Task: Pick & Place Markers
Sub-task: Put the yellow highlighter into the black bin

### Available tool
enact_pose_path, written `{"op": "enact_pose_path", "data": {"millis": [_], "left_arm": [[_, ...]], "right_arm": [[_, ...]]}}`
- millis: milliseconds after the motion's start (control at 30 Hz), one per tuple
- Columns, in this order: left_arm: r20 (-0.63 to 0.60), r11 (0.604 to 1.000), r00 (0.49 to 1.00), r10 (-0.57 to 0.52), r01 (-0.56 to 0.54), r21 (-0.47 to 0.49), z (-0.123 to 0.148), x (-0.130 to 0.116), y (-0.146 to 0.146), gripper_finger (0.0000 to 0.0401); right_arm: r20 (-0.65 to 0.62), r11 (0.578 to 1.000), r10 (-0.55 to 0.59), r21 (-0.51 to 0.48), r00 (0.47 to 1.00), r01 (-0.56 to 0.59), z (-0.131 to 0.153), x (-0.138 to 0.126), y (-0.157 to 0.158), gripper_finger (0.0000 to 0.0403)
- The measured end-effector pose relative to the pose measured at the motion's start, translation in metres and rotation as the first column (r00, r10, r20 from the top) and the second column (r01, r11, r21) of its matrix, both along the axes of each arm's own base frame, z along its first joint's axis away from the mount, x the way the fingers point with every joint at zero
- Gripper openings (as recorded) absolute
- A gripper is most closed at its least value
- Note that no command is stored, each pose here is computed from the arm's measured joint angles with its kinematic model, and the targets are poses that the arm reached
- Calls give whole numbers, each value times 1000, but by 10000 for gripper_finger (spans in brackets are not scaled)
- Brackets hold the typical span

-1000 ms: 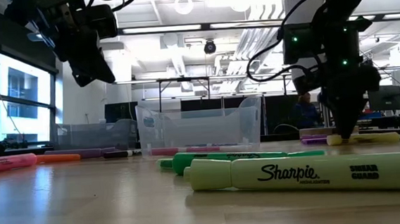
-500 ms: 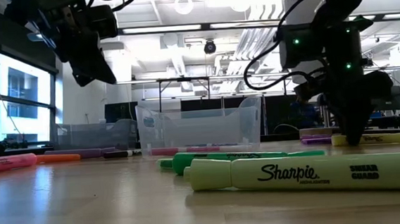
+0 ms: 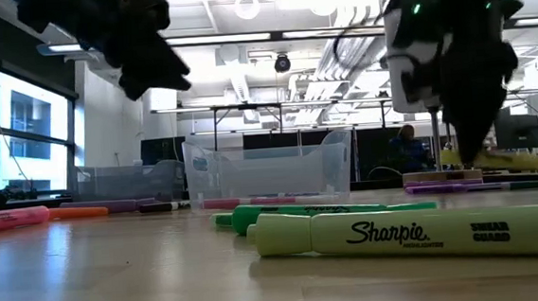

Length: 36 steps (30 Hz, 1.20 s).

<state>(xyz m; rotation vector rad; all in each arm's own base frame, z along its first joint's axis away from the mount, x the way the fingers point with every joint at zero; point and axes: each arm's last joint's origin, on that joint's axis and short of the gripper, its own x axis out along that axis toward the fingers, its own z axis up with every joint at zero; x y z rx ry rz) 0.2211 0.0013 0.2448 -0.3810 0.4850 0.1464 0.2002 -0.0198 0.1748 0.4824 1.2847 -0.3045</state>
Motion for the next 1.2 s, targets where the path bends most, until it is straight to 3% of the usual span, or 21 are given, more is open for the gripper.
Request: {"op": "enact_pose_path", "data": {"millis": [100, 200, 367, 500, 633, 800, 1200], "left_arm": [[83, 998, 995, 54, -57, 34, 5, 6, 2, 187], [193, 990, 974, 119, -132, 56, 13, 14, 4, 214], [378, 969, 912, 161, -218, 113, 26, 25, 7, 227], [450, 959, 885, 123, -223, 177, 40, 36, 7, 227], [442, 949, 893, 91, -212, 232, 50, 53, 6, 227], [454, 933, 890, 44, -199, 301, 65, 73, 6, 227], [407, 946, 909, -85, -55, 319, 66, 117, 2, 227]], "right_arm": [[196, 999, -48, 0, 979, 49, 24, -3, 2, 58], [434, 995, -75, -29, 898, 98, 52, -4, 4, 58], [800, 974, -41, -103, 599, 204, 101, 0, 6, 58], [924, 960, 40, -141, 381, 242, 126, 9, 10, 58], [960, 949, 102, -173, 260, 265, 133, 23, 16, 58], [964, 922, 190, -240, 186, 305, 132, 40, 22, 58], [952, 895, 235, -291, 198, 338, 124, 52, 22, 58]]}}
